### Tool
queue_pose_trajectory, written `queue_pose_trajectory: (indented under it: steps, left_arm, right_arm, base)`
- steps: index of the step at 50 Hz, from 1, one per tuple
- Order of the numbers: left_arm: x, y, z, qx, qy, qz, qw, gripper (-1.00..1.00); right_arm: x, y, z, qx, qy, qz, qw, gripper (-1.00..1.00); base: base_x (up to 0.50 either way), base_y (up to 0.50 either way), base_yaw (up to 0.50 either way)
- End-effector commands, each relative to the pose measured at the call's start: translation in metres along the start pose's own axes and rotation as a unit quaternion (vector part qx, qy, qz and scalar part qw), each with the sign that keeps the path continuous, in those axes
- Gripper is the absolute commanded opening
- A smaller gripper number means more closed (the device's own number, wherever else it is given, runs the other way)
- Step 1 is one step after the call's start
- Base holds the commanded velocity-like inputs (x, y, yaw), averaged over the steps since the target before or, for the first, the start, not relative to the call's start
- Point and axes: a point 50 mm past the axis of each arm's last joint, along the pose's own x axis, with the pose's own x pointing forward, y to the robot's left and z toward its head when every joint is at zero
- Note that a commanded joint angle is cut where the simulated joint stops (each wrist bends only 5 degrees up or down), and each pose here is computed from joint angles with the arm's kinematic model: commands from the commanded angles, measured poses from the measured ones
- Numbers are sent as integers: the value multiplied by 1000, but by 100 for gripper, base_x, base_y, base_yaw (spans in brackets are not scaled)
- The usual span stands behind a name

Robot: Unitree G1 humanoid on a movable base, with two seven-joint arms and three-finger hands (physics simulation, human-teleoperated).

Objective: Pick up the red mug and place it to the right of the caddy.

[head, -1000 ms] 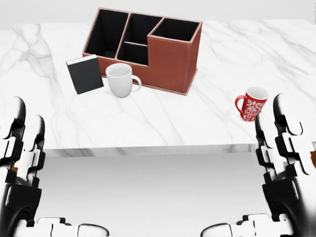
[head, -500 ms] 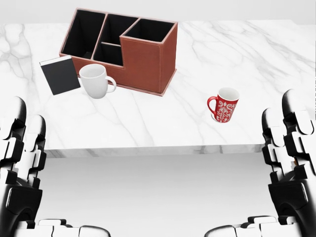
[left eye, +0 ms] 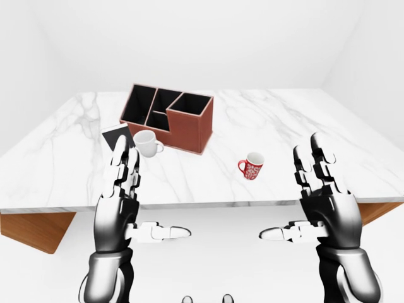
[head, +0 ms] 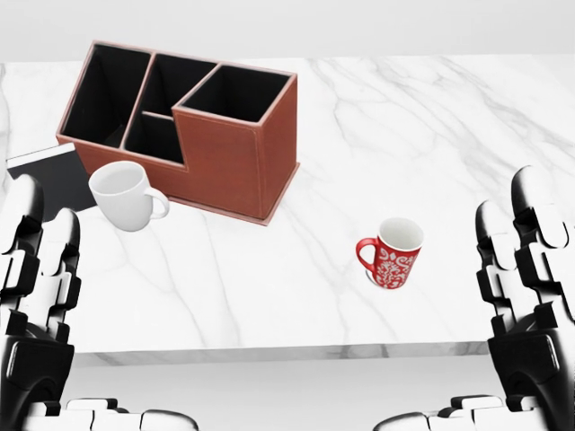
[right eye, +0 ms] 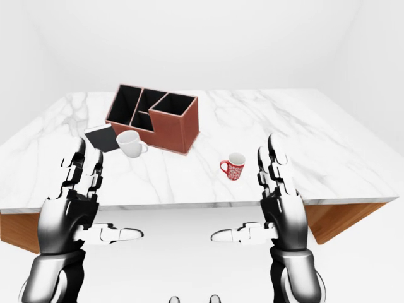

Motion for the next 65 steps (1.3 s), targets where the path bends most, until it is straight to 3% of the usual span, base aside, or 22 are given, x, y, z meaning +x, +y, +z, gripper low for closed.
queue_pose_trajectory:
  steps: [1,21,65]
  left_arm:
    - [-1,2,4,2,-8,4,1000,100]
    - [-2,3,7,2,-14,5,1000,100]
    - [-3,1,7,3,-12,1,1000,100]
  right_arm:
    - [-1,1,-3,2,7,2,1000,100]
    - [-1,-1,2,5,-4,-4,1000,100]
    - [-1,-1,0,-5,4,-2,1000,100]
  base:
    - [50,6,0]
    - [18,0,0]
    - [32,-2,0]
